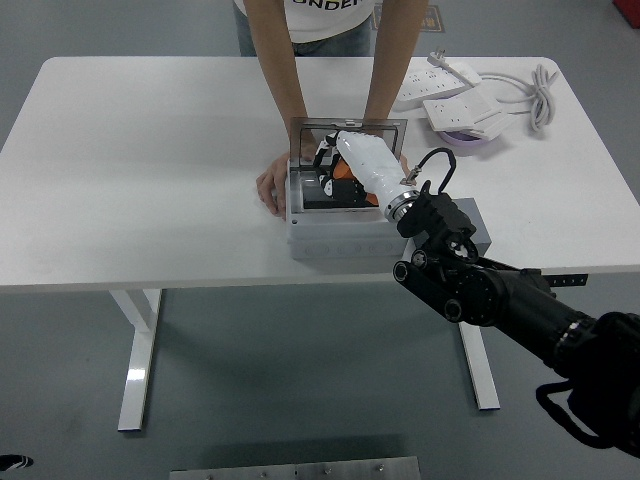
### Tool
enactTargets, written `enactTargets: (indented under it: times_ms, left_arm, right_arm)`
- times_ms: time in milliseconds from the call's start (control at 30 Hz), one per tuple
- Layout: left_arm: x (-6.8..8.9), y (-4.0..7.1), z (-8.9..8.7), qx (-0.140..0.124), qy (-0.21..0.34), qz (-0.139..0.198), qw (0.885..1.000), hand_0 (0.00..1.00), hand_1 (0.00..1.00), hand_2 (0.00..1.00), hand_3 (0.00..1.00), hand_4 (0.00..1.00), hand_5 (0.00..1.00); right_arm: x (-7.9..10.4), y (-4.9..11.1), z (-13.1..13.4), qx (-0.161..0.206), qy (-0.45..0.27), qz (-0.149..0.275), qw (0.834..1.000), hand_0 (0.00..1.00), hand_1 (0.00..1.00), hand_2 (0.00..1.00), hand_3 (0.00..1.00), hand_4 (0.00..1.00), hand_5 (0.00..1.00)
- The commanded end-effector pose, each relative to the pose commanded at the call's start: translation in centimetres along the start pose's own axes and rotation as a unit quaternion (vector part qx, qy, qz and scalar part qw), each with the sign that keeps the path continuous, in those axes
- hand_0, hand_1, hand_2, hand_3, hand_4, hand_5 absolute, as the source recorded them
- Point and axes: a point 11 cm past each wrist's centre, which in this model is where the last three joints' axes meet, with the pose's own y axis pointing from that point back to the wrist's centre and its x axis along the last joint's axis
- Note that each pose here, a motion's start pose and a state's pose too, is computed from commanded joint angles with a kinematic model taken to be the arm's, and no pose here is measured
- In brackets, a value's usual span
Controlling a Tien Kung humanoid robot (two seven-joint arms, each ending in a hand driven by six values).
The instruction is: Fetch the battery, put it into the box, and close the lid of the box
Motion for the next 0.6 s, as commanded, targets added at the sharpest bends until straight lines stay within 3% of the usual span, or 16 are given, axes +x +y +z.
enactTargets:
  times_ms: [33,67,233,267,400,433,600]
  left_arm:
    - [-0.01,0.0,0.01,0.0,0.0,0.0,1.0,0.855,0.9,0.843,0.791,0.845,0.494]
    - [-0.01,0.01,0.02,0.0,0.0,0.0,1.0,0.855,0.9,0.843,0.79,0.845,0.494]
    - [-0.05,0.0,0.02,0.0,0.0,0.0,1.0,0.855,0.9,0.843,0.79,0.845,0.494]
    - [-0.04,0.0,0.02,0.0,0.0,0.0,1.0,0.854,0.899,0.842,0.789,0.844,0.493]
    - [0.0,0.01,0.03,-0.001,0.0,0.001,1.0,0.854,0.899,0.842,0.789,0.844,0.493]
    - [0.0,0.01,0.03,-0.001,0.0,0.001,1.0,0.854,0.899,0.842,0.789,0.842,0.492]
    - [-0.09,-0.02,-0.03,0.0,0.0,0.0,1.0,0.854,0.899,0.842,0.789,0.842,0.492]
  right_arm:
    - [-0.12,0.02,0.07,-0.002,0.0,-0.004,1.0,0.304,0.358,0.426,0.548,0.457,0.081]
    - [-0.22,0.04,0.13,-0.004,0.0,-0.008,1.0,0.401,0.491,0.528,0.621,0.572,0.073]
    - [-0.5,0.08,0.26,-0.008,-0.003,-0.019,1.0,0.401,0.491,0.528,0.621,0.572,0.073]
    - [-0.5,0.08,0.27,-0.009,-0.003,-0.019,1.0,0.619,0.633,0.628,0.67,0.704,0.148]
    - [-0.44,0.03,0.17,-0.008,-0.004,-0.019,1.0,0.619,0.633,0.628,0.67,0.704,0.148]
    - [-0.42,0.01,0.1,-0.007,-0.003,-0.019,1.0,0.762,0.699,0.684,0.733,0.84,0.31]
    - [-0.14,-0.09,-0.13,-0.004,0.001,-0.018,1.0,0.762,0.699,0.684,0.733,0.84,0.31]
